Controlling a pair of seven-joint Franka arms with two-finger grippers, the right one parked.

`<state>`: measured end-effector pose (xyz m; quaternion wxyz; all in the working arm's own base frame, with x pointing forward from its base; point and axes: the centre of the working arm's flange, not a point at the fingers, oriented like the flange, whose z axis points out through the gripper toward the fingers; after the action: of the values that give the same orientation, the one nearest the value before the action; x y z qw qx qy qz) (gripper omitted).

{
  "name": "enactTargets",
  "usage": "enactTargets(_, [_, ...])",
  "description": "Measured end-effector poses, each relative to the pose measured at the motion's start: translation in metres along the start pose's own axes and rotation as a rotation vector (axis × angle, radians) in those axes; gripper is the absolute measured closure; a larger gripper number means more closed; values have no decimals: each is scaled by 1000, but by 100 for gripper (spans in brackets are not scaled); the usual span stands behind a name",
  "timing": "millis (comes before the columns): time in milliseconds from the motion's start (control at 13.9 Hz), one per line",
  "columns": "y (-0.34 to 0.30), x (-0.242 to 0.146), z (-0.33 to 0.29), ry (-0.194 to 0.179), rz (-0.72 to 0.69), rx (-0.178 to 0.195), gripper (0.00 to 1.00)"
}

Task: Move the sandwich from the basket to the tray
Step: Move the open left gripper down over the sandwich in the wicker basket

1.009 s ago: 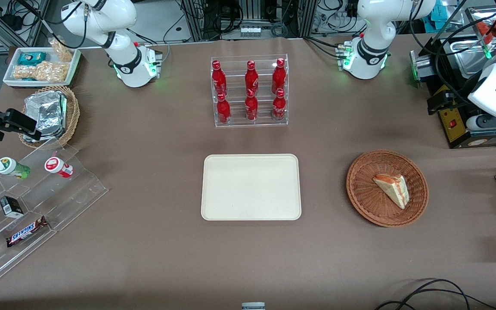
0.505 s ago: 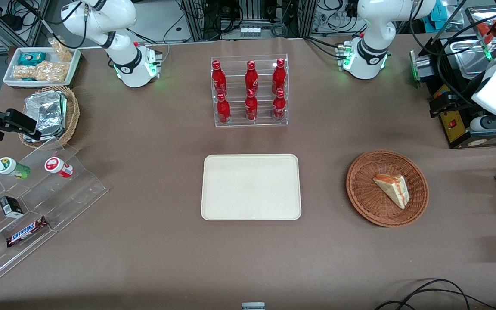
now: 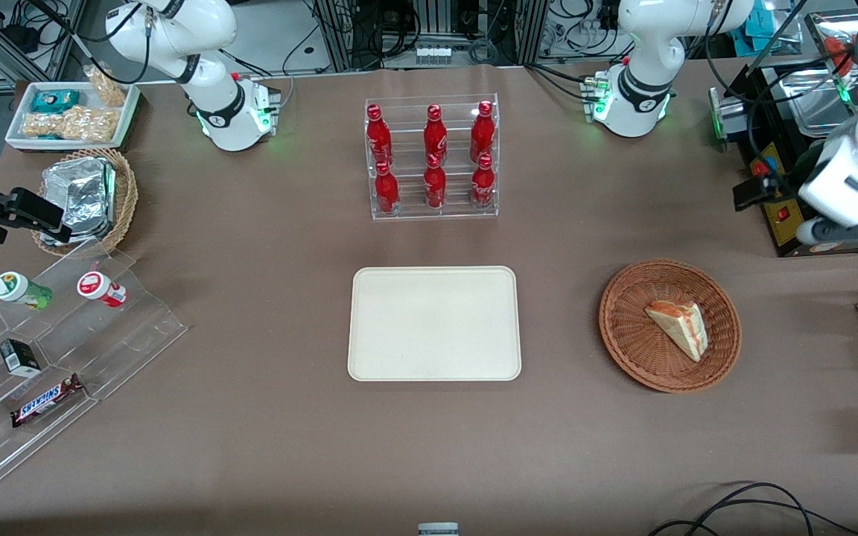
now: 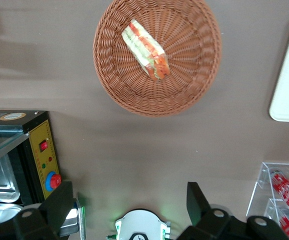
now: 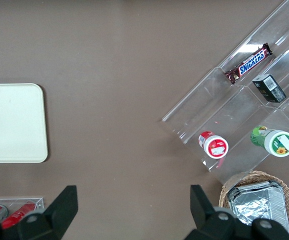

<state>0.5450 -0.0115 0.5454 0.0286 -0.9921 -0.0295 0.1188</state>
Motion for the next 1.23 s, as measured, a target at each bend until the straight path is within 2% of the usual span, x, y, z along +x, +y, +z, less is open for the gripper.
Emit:
enactTargets(144, [-7,33,45,-37,-16,-3,0])
enactTargets(288, [-12,62,90,-38,-27,-7,0])
enactTargets(505, [-11,78,141,-9,-141,-12,0])
enactTargets(721, [-8,82,161,24,-395,-21,0])
enactTargets(937, [-2,95,178,68,-657,-46,0])
enactTargets(1225, [4,118,216,94,-842,-75,0])
